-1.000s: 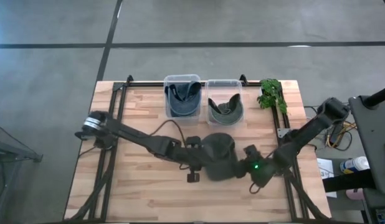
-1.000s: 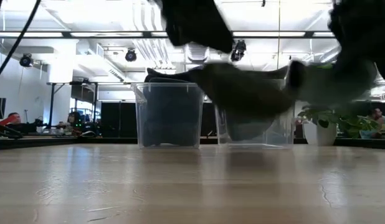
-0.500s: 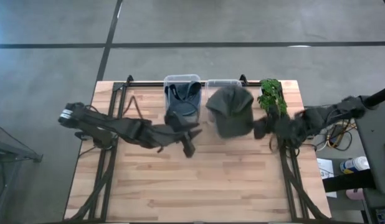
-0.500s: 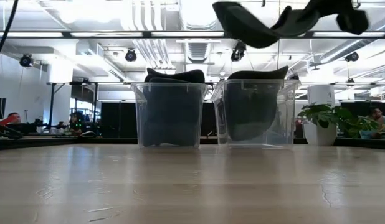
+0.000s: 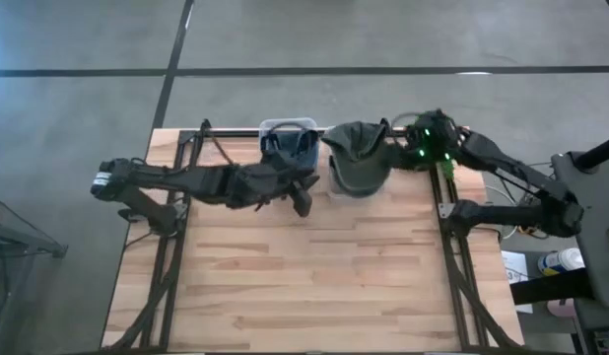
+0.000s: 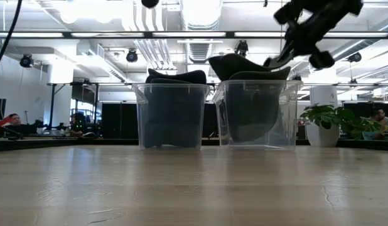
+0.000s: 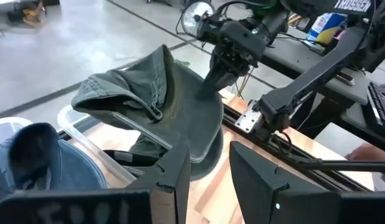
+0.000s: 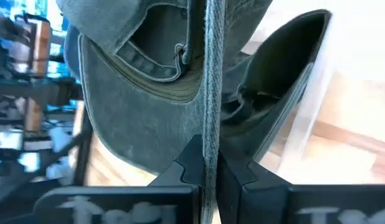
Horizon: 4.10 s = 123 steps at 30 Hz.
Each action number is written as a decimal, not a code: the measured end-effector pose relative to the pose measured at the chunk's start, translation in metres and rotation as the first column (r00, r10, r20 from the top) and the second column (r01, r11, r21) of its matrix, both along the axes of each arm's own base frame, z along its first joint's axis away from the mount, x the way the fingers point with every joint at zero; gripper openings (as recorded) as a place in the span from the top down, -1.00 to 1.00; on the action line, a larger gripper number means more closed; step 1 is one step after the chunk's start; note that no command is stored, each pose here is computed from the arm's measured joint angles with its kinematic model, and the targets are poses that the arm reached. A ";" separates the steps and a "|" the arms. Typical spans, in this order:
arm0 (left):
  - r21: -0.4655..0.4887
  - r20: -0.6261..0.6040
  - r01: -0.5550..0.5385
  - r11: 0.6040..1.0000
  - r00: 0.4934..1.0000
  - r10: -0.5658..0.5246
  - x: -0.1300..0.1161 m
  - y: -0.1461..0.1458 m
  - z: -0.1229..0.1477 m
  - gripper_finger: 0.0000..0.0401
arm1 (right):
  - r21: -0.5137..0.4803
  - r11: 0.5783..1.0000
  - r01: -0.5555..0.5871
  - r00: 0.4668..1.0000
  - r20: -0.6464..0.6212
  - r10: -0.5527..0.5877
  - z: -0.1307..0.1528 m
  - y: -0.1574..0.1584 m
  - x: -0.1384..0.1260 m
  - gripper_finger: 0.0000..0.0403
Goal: Pick & Place hat
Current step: Put the black cap into the right transparent bin, then return to Home Position
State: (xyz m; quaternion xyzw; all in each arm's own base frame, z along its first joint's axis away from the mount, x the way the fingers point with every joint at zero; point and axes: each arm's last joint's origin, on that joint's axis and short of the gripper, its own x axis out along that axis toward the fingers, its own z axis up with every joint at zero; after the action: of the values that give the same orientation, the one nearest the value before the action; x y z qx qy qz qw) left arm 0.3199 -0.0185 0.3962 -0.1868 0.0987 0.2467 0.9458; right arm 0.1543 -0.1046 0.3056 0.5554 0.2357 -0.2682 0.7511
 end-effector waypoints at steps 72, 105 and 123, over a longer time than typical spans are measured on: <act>-0.314 -0.072 0.252 0.916 0.955 -0.287 0.093 0.052 -0.048 0.47 | -0.583 0.667 -0.464 0.835 -0.035 0.550 0.039 0.068 -0.066 0.04; -0.117 0.311 0.472 0.874 0.853 -0.419 0.094 -0.078 -0.008 0.47 | -0.839 0.522 -0.150 0.602 0.341 0.722 -0.054 0.094 -0.094 0.04; -0.052 0.309 0.455 0.889 0.854 -0.419 0.096 -0.067 -0.006 0.47 | -0.832 0.534 0.152 0.636 0.496 0.592 -0.107 0.076 -0.069 0.04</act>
State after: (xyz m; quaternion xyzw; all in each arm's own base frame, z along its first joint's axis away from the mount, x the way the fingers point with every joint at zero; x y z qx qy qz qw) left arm 0.4164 -0.0853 0.3905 -0.2515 0.0143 -0.0114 0.9677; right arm 0.0856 -0.0286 0.1989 0.1600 -0.1644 0.0125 0.9732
